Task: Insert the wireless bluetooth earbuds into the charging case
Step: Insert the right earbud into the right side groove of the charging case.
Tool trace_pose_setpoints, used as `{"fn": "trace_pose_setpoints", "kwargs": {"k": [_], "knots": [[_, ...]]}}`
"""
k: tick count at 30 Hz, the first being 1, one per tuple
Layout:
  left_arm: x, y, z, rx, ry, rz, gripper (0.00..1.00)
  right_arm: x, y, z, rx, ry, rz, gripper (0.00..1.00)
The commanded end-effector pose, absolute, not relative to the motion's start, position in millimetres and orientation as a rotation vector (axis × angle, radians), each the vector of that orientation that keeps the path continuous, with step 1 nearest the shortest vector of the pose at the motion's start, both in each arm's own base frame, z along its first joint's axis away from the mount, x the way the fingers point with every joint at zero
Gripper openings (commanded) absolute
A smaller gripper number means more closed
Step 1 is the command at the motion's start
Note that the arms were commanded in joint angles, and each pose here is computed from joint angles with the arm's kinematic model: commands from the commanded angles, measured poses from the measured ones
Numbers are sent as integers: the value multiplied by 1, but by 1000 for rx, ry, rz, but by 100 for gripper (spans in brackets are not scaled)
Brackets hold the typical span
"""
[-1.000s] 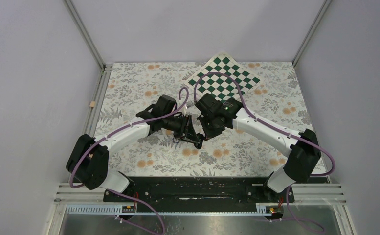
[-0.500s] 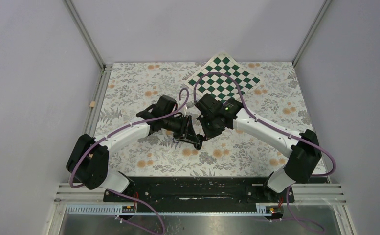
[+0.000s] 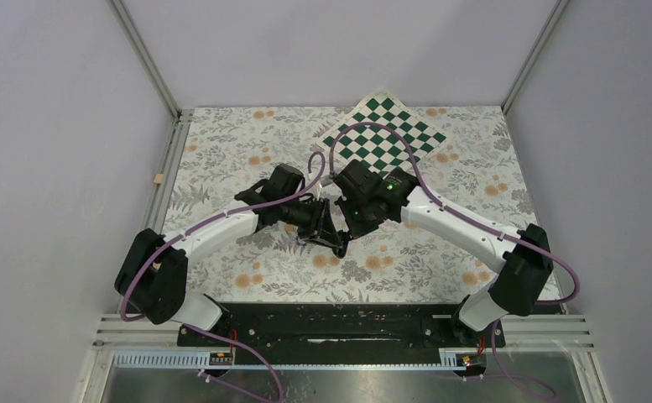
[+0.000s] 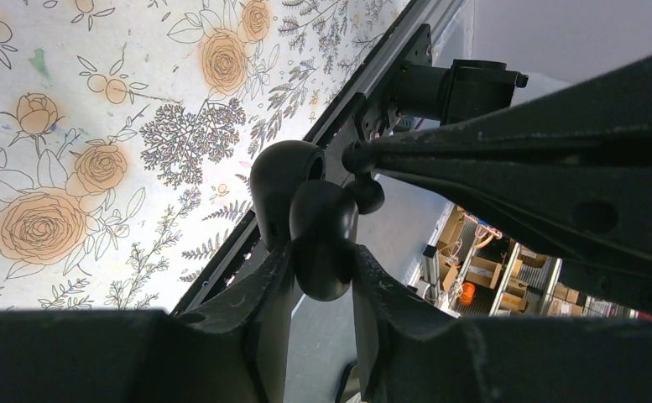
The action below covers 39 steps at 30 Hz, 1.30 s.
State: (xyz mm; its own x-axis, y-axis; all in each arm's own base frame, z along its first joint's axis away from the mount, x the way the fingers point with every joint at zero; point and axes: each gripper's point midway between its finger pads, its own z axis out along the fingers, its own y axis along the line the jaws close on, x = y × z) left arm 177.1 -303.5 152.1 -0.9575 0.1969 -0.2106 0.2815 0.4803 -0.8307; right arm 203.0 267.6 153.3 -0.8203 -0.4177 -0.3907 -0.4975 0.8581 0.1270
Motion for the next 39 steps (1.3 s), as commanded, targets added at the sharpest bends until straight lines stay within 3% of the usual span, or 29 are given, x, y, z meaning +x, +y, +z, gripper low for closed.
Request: {"fn": "trace_pose_setpoints", "kwargs": {"k": [1,24,32,39], "knots": [[186,-313,173,498,2530,-1523,0,200,284,167,-716,2643,379,0],[183,-313,175,506,2524,-1527,0,205,282,157,-702,2656,260,0],[182,-312,173,506,2527,-1525,0,202,290,161,-689,2647,325,15],[182,-312,174,508,2525,-1526,0,200,295,164,-674,2648,367,21]]}}
